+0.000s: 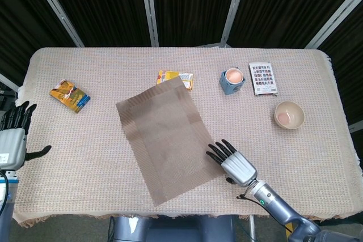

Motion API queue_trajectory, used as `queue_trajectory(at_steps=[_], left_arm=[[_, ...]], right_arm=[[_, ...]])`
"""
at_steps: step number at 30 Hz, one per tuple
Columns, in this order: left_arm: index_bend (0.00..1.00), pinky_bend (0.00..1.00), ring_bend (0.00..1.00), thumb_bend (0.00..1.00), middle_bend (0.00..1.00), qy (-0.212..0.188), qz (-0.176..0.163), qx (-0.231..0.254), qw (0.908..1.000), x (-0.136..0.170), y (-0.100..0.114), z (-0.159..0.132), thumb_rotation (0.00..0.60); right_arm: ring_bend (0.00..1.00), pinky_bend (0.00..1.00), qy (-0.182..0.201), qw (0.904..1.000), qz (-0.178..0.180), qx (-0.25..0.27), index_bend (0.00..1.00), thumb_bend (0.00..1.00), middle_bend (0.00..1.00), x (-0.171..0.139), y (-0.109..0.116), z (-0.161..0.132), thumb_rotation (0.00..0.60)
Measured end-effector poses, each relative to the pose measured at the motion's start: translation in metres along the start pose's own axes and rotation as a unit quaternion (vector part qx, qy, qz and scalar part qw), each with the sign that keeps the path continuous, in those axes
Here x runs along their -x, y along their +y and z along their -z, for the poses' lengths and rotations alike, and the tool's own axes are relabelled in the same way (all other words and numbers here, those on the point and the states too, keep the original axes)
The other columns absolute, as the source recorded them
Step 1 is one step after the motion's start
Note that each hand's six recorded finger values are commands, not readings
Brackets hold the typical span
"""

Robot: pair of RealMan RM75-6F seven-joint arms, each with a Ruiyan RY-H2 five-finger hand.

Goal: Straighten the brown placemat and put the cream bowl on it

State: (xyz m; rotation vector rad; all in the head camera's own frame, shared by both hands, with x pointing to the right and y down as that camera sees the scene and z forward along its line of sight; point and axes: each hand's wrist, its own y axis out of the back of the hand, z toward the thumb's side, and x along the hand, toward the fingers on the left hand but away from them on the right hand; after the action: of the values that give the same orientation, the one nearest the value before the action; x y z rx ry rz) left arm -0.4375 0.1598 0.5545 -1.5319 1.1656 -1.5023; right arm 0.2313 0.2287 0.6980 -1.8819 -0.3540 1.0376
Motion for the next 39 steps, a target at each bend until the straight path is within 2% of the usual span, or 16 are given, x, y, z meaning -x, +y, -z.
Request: queue_trajectory(at_steps=[19,31,34,39], left_arm=[[0.0,0.0,0.0,0.0,0.0,0.001,0.007,0.002,1.0,-0.001,-0.004,0.0,0.6],[0.0,0.0,0.0,0.0,0.0,-0.002,0.009,0.004,1.0,-0.001,-0.004,-0.001,0.6],[0.0,0.0,0.0,0.0,0.0,-0.003,0.01,0.004,0.9999,0.0,-0.005,-0.001,0.6],[0.0,0.0,0.0,0.0,0.0,-0.004,0.008,0.004,0.9999,0.0,-0.004,-0.001,0.6]], right_arm=[[0.0,0.0,0.002,1.0,0.003,-0.005,0.12,0.0,0.0,0.017,-0.004,-0.001,0.6],[0.0,0.0,0.009,0.999,0.044,0.008,0.12,0.01,0.0,0.03,0.005,-0.006,0.6],[0.0,0.0,0.015,0.9985,0.052,0.006,0.11,0.03,0.0,0.033,0.006,-0.006,0.6],[0.0,0.0,0.024,0.9983,0.053,0.004,0.11,0.15,0.0,0.036,0.002,-0.005,0.6]])
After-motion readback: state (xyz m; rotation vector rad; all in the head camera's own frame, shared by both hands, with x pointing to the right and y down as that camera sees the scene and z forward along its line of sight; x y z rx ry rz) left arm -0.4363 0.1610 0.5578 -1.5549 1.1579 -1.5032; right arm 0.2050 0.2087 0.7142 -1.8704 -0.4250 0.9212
